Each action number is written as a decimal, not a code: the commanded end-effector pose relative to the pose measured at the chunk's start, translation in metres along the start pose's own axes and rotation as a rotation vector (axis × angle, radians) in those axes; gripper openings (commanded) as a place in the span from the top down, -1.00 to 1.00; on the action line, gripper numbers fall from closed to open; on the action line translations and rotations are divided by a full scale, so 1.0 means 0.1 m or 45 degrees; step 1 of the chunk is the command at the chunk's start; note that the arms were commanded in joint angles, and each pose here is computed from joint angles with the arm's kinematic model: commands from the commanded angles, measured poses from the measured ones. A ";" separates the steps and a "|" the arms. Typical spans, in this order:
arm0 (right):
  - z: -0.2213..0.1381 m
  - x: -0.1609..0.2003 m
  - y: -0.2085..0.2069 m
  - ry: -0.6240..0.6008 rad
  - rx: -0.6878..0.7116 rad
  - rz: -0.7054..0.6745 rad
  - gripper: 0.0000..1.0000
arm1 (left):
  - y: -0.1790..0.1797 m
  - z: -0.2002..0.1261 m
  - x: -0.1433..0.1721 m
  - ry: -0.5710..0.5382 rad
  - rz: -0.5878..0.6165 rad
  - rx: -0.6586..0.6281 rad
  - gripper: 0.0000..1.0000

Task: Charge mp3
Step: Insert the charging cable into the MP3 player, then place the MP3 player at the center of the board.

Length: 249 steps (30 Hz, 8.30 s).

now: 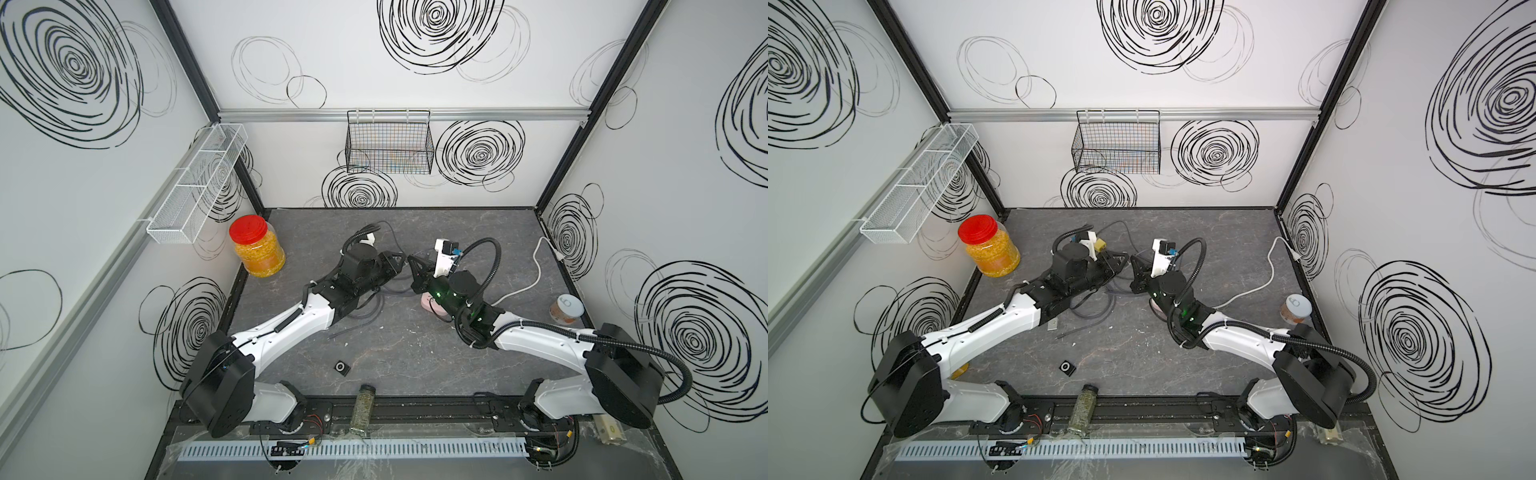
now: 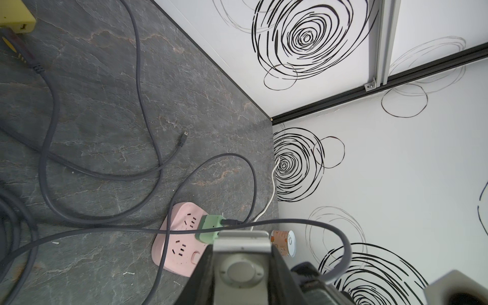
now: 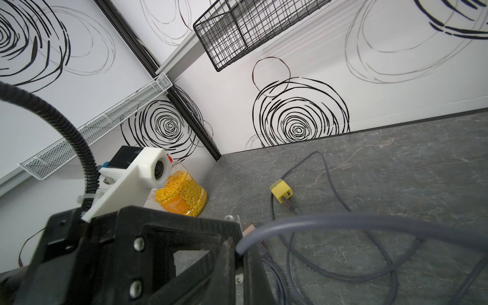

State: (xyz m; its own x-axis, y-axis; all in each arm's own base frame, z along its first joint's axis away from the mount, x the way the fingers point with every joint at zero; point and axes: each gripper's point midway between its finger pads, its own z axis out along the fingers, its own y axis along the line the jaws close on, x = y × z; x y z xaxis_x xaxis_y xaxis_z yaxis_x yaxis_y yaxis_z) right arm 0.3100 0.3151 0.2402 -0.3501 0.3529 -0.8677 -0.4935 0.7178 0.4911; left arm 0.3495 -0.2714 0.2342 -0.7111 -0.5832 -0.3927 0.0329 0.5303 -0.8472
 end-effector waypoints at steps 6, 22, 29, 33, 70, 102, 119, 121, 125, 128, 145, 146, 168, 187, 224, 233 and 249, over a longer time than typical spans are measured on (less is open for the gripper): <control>-0.18 1.19 -0.37 0.524 0.098 -0.149 1.00 | -1.50 -0.54 -0.21 -0.078 0.074 0.676 0.17; -0.21 0.79 -0.19 0.398 0.035 -0.127 1.00 | -1.22 -0.36 -0.12 0.015 0.077 0.521 0.18; -0.17 0.63 -0.11 0.332 0.014 -0.136 1.00 | -1.26 -0.30 -0.02 0.060 0.095 0.514 0.31; -0.15 0.58 -0.09 0.305 0.011 -0.143 1.00 | -1.25 -0.29 0.00 0.064 0.082 0.510 0.36; -0.27 0.32 0.41 0.334 -0.191 -0.075 0.25 | -0.96 -0.07 0.09 -0.001 0.221 0.320 0.47; -1.09 -1.57 -0.42 0.071 0.100 0.039 -0.56 | -0.61 -0.05 -0.67 -0.174 0.448 0.009 0.47; -0.91 -1.40 -2.08 0.237 0.509 0.398 -0.45 | -1.66 -0.01 -1.26 -0.278 0.570 0.211 0.47; -0.90 -1.31 -2.24 0.256 0.550 0.442 -0.45 | -1.75 0.07 -1.26 -0.270 0.573 0.231 0.47; -0.86 -1.14 -2.47 0.300 0.547 0.525 -0.45 | -1.94 0.31 -1.13 -0.231 0.545 0.323 0.47; -0.83 -1.04 -2.61 0.340 0.530 0.627 -0.42 | -2.11 0.47 -1.06 -0.209 0.507 0.400 0.47; -1.58 -1.14 -3.35 0.272 0.906 0.784 -0.35 | -2.76 1.39 -0.44 0.002 0.377 0.753 0.46; -1.65 -1.15 -3.39 0.260 0.926 0.790 -0.35 | -2.69 1.48 -0.38 0.030 0.360 0.748 0.46; -1.69 -1.04 -3.56 0.267 0.902 0.828 -0.35 | -1.18 2.54 -0.12 0.178 0.312 0.365 0.46; -1.37 -1.23 -3.63 0.235 0.815 0.841 -0.33 | -1.49 2.13 -1.50 -0.243 0.254 0.470 0.44; -1.11 -1.17 -3.07 0.304 0.670 0.685 -0.32 | -2.31 1.48 -0.62 0.018 0.401 0.621 0.38; -1.04 -1.38 -3.01 0.265 0.627 0.656 -0.32 | -2.49 1.11 -1.23 -0.167 0.485 0.530 0.37; -1.01 -1.34 -3.24 0.270 0.658 0.697 -0.31 | -2.06 2.00 -0.75 -0.271 0.522 0.366 0.35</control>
State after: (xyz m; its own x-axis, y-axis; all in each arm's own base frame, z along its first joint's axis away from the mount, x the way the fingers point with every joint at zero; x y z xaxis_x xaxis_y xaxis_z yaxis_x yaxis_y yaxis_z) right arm 0.4306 -0.0189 0.1938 -0.6271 0.6480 -0.4323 0.2257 0.6824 0.6953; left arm 0.5436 -0.4297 0.3838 -0.4566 -0.5005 -0.7356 0.4696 0.5667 -0.6770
